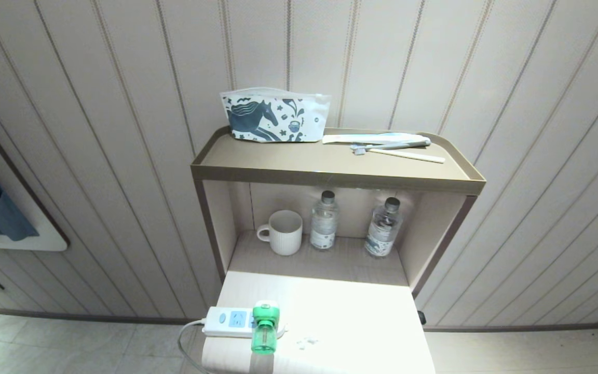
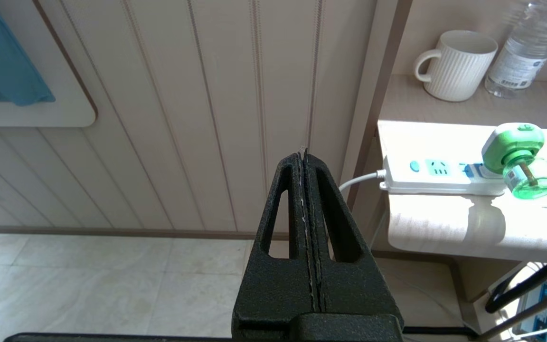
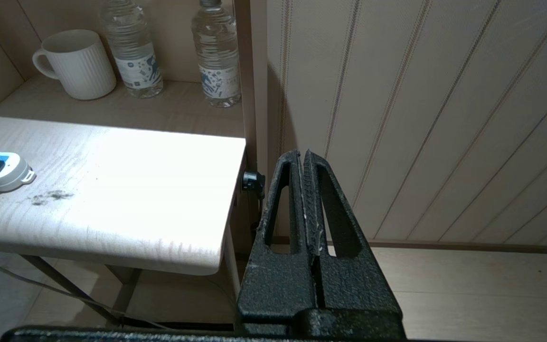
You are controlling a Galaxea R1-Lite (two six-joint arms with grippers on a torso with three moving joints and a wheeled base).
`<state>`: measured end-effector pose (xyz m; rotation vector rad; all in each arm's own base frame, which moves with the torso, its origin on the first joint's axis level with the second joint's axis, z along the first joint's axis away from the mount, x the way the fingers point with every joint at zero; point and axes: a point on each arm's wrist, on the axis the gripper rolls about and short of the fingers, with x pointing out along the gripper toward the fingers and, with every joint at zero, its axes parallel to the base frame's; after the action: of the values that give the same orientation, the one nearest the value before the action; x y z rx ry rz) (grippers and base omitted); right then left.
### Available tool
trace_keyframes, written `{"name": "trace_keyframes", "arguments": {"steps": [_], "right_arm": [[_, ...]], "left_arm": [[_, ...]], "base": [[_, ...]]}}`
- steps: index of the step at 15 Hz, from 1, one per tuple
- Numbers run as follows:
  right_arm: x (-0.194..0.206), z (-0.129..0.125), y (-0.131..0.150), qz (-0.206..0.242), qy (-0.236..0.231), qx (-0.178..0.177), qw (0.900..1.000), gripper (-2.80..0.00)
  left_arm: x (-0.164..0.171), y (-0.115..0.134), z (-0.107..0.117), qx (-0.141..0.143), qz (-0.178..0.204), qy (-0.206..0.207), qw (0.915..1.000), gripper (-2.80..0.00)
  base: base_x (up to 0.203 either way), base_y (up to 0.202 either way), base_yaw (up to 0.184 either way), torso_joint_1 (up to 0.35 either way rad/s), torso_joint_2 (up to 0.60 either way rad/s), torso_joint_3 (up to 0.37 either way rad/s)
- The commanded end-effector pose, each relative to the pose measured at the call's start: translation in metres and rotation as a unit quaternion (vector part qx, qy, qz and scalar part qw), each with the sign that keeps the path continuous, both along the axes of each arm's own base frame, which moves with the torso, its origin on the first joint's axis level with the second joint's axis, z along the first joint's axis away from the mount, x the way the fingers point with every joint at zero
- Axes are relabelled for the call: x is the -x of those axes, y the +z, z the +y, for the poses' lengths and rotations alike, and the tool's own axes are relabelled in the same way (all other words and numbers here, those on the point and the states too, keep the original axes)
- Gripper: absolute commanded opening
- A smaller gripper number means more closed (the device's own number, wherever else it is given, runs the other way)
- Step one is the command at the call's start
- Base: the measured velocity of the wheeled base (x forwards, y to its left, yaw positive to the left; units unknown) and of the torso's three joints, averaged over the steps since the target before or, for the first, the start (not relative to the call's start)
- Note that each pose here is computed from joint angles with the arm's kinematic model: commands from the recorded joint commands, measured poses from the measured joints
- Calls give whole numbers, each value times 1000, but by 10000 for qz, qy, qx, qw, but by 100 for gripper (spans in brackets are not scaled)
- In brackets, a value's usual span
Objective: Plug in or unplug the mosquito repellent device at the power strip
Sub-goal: Hold the socket with your right hand and unplug it with your left hand
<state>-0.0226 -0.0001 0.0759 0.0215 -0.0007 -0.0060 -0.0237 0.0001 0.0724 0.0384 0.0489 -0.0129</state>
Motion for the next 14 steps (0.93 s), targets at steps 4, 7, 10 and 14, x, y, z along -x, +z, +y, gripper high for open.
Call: {"name": "trace_keyframes", "arguments": {"steps": [4,7,10,14], "right_arm": [[0,0,0,11,7,0,10000,-280],[0,0,0,3,14,8,10000,-280],[0,0,0,3,22,0,10000,-280],[0,0,0,3,22,0,10000,-280]], "left_arm": [[0,0,0,0,0,-2,10000,-280],[0,0,0,0,0,-2,10000,-280],[0,0,0,0,0,-2,10000,-280],[0,0,0,0,0,-2,10000,-280]], "base": [[0,0,0,0,0,0],[0,0,0,0,0,0],[0,0,0,0,0,0],[0,0,0,0,0,0]]}}
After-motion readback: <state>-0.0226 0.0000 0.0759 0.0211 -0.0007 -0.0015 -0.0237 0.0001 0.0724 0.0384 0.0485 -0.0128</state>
